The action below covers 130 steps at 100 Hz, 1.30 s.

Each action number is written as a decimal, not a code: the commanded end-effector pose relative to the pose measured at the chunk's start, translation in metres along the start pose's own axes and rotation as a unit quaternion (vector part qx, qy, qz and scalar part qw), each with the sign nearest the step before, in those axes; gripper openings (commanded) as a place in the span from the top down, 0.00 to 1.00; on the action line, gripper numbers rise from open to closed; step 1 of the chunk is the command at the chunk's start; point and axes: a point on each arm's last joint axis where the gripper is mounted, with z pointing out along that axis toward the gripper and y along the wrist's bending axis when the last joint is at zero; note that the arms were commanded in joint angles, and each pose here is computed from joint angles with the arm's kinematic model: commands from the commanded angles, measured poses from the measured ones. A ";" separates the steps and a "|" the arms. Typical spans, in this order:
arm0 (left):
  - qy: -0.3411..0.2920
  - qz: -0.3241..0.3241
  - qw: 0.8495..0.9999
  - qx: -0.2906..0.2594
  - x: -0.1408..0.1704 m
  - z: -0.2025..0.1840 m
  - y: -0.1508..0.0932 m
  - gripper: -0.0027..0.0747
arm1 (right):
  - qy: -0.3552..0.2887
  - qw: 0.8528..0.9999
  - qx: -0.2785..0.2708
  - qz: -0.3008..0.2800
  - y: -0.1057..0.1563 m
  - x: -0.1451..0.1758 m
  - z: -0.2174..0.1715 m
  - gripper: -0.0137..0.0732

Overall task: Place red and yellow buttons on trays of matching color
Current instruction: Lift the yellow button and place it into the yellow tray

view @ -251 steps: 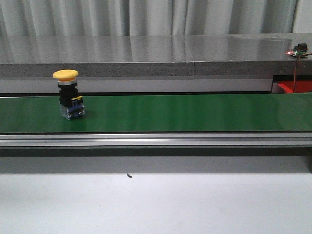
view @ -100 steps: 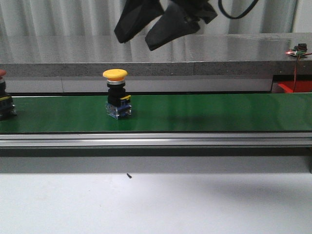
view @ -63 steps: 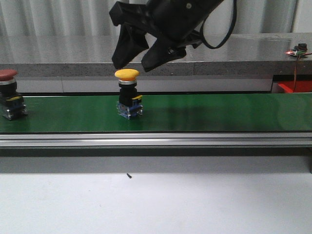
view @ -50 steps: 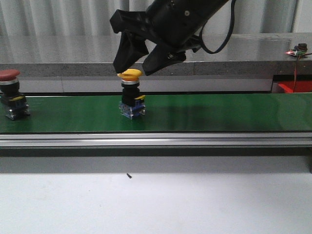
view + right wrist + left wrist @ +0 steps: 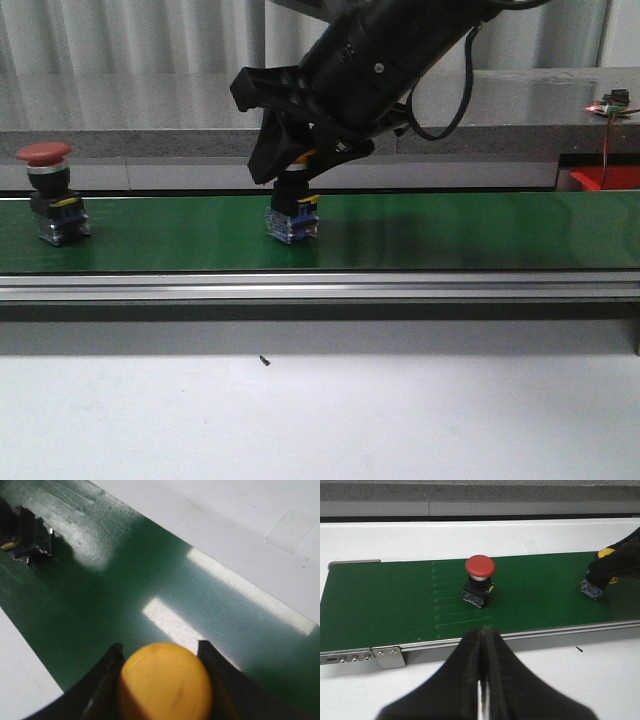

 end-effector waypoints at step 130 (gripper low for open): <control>-0.039 -0.005 0.999 0.003 -0.012 -0.004 -0.002 0.99 | -0.144 0.899 0.313 0.269 -0.166 0.112 -0.256 0.71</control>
